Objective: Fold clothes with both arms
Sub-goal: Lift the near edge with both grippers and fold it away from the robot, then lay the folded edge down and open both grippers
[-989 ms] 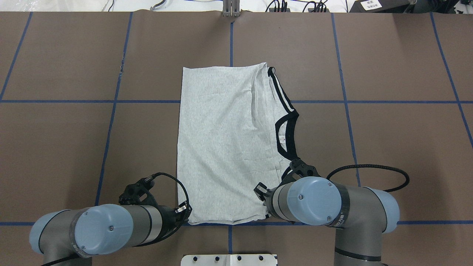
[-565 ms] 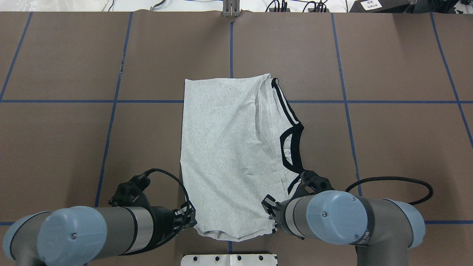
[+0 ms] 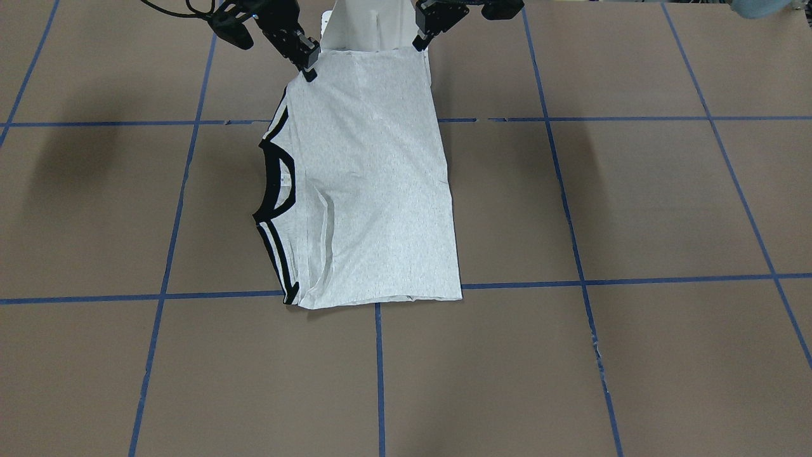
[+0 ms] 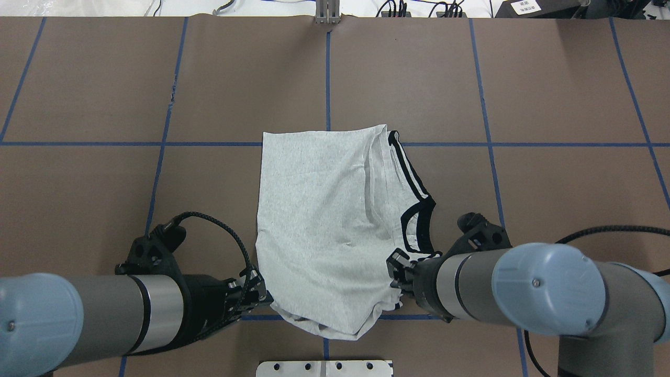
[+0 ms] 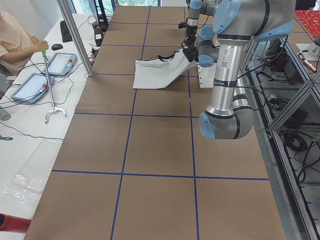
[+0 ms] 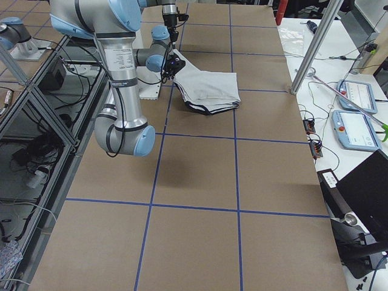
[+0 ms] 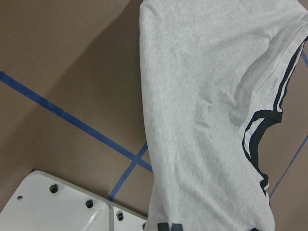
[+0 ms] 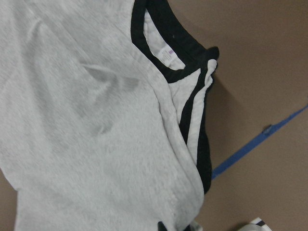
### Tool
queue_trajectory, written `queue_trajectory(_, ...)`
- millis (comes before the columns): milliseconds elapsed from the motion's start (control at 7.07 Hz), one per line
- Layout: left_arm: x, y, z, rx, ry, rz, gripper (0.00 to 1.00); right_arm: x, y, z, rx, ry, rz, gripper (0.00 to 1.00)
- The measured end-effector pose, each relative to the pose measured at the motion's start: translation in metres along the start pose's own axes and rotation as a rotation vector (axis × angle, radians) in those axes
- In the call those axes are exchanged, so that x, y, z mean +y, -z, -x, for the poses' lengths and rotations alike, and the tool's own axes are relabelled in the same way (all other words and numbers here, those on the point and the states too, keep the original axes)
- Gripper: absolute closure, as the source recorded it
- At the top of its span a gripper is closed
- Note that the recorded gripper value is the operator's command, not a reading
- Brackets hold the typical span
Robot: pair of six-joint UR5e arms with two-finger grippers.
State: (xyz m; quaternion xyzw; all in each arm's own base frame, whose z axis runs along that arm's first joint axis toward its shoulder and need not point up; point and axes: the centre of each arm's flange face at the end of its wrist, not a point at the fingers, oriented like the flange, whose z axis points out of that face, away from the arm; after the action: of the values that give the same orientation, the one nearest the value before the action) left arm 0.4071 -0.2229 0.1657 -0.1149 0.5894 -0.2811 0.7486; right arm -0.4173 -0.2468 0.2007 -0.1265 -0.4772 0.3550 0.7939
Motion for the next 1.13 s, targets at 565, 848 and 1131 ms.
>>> queue_trajectory(565, -0.081, -0.009, -0.067, 0.06, -0.073, -0.151, 1.0, -0.082, -0.026, 0.104, -0.019, -0.112, -0.08, 1.0)
queue_trajectory(848, -0.121, -0.022, -0.088, 0.055, -0.109, -0.229, 1.0, -0.106, -0.033, 0.127, -0.016, -0.117, -0.113, 1.0)
queue_trajectory(1131, -0.152, -0.05, -0.093, 0.048, -0.113, -0.267, 1.0, -0.123, -0.054, 0.148, -0.027, -0.123, -0.127, 1.0)
